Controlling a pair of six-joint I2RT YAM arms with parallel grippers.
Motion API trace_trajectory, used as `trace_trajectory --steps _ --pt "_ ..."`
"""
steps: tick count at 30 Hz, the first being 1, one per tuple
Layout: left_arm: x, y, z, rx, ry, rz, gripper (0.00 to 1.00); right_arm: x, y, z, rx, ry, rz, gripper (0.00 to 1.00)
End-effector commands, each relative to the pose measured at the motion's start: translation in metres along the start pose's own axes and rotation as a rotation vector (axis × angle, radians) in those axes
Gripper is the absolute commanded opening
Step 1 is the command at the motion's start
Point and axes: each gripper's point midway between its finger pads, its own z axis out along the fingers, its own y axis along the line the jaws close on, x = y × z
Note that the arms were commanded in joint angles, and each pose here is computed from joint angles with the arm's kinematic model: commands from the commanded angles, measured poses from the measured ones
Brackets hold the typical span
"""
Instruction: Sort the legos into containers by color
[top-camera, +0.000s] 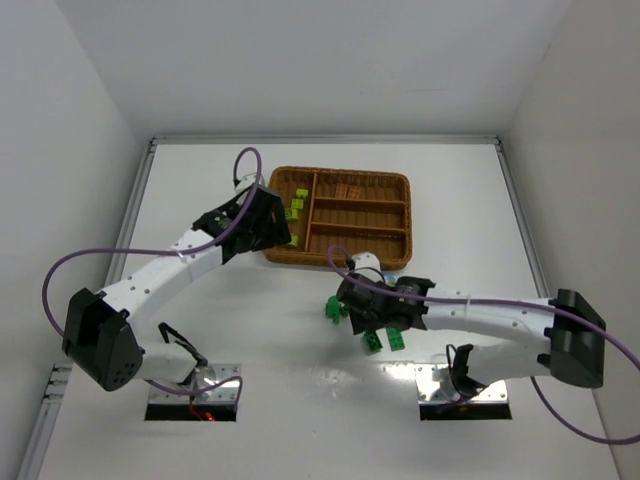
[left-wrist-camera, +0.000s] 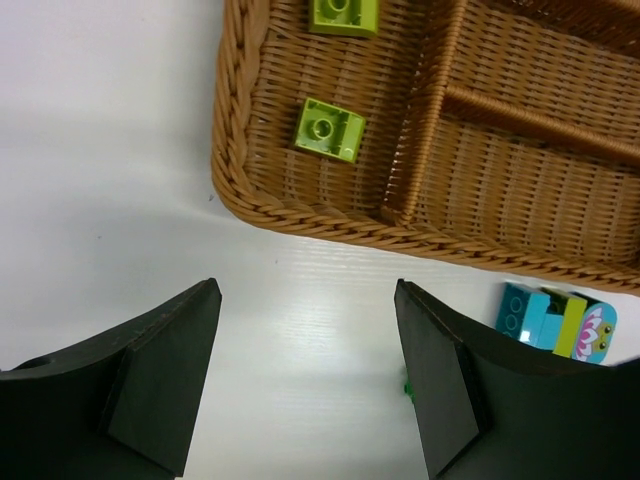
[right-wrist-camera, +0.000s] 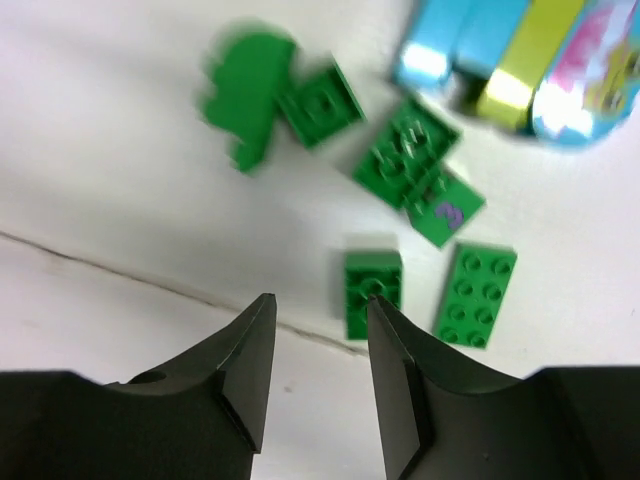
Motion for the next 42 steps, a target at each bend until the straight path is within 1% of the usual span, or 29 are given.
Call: trace_trajectory --steps 1,2,3,5,8,11,12,13,16,17,19,20,21,23,24,26,30,31,32,33,35,36,38,39,40,42 --pt "-0.009 0.011 -0.003 -0.039 -0.031 0.007 0.77 -0.052 0.006 -0.025 0.003 -0.134 -0.004 0.42" --pt "-0.01 0.012 -0.003 -0.046 -0.037 0.007 0.77 -0.065 0.013 -0.026 0.003 -0.143 -0.008 0.42" --pt "-0.01 0.015 -0.003 -0.06 -0.036 0.002 0.77 -0.077 0.009 -0.023 0.026 -0.153 -0.001 0.42" --pt "-0.007 0.017 -0.004 -0.068 -0.026 0.007 0.77 -0.097 0.013 -0.019 0.043 -0.158 -0.035 0.42" --pt "-0.01 0.024 -0.01 -0.079 -0.036 -0.001 0.77 -0.125 0.011 -0.017 0.051 -0.193 -0.019 0.42" --pt "-0.01 0.025 -0.013 -0.074 -0.043 -0.004 0.77 -0.123 0.008 -0.014 0.031 -0.172 -0.014 0.44" --pt "-0.01 0.025 -0.013 -0.074 -0.043 -0.004 0.77 -0.119 0.002 -0.013 0.03 -0.163 0.005 0.45" --pt "-0.009 0.024 -0.013 -0.067 -0.037 -0.004 0.77 -0.123 -0.001 -0.019 0.004 -0.189 0.045 0.45" --pt "-0.006 0.026 -0.012 -0.072 -0.03 -0.001 0.77 -0.081 -0.02 -0.008 -0.003 -0.112 0.094 0.46" --pt "-0.006 0.026 -0.012 -0.072 -0.03 -0.001 0.77 -0.076 -0.021 -0.014 -0.028 -0.119 0.112 0.47" --pt "-0.005 0.025 -0.012 -0.065 -0.024 -0.001 0.77 -0.054 -0.032 -0.012 -0.013 -0.08 0.114 0.54" --pt "-0.005 0.025 -0.012 -0.065 -0.024 -0.001 0.77 -0.048 -0.034 -0.014 -0.013 -0.072 0.115 0.65" --pt "-0.002 0.027 -0.011 -0.071 -0.018 0.002 0.77 -0.047 -0.036 -0.021 -0.028 -0.091 0.134 0.71" --pt "0.0 0.027 -0.008 -0.077 -0.011 0.005 0.77 -0.035 -0.037 -0.021 -0.049 -0.078 0.135 0.8" --pt "-0.002 0.026 -0.008 -0.071 -0.018 0.002 0.77 -0.033 -0.038 -0.022 -0.052 -0.082 0.136 0.87" --pt "-0.001 0.024 -0.008 -0.064 -0.012 0.002 0.77 -0.024 -0.039 -0.02 -0.061 -0.057 0.132 0.89" --pt "0.002 0.022 -0.003 -0.063 0.001 0.004 0.77 -0.016 -0.031 -0.013 -0.074 -0.029 0.084 0.89" --pt "0.002 0.022 -0.003 -0.063 0.001 0.004 0.77 -0.016 -0.036 -0.01 -0.036 -0.042 0.07 0.89" --pt "0.002 0.022 -0.003 -0.063 0.001 0.004 0.77 -0.013 -0.034 -0.01 -0.026 -0.022 0.08 0.89" --pt "0.002 0.022 -0.003 -0.063 0.001 0.004 0.77 -0.005 -0.037 -0.003 -0.003 0.02 0.054 0.89" --pt "0.002 0.022 -0.003 -0.063 0.001 0.004 0.77 -0.003 -0.026 -0.002 -0.036 0.047 0.032 0.89" --pt "0.002 0.022 -0.003 -0.063 0.001 0.004 0.77 0.004 -0.019 0.002 -0.066 0.049 -0.003 0.89" --pt "0.003 0.023 -0.001 -0.068 0.007 0.007 0.77 0.011 -0.017 0.006 -0.081 0.054 -0.014 0.89" --pt "0.003 0.023 -0.001 -0.068 0.008 0.007 0.77 0.019 -0.018 0.009 -0.078 0.067 -0.016 0.87" --pt "0.003 0.023 -0.001 -0.068 0.008 0.007 0.77 0.017 -0.018 0.008 -0.084 0.059 -0.014 0.85" --pt "0.003 0.023 -0.001 -0.068 0.008 0.007 0.77 0.023 -0.02 0.009 -0.079 0.07 -0.025 0.83"
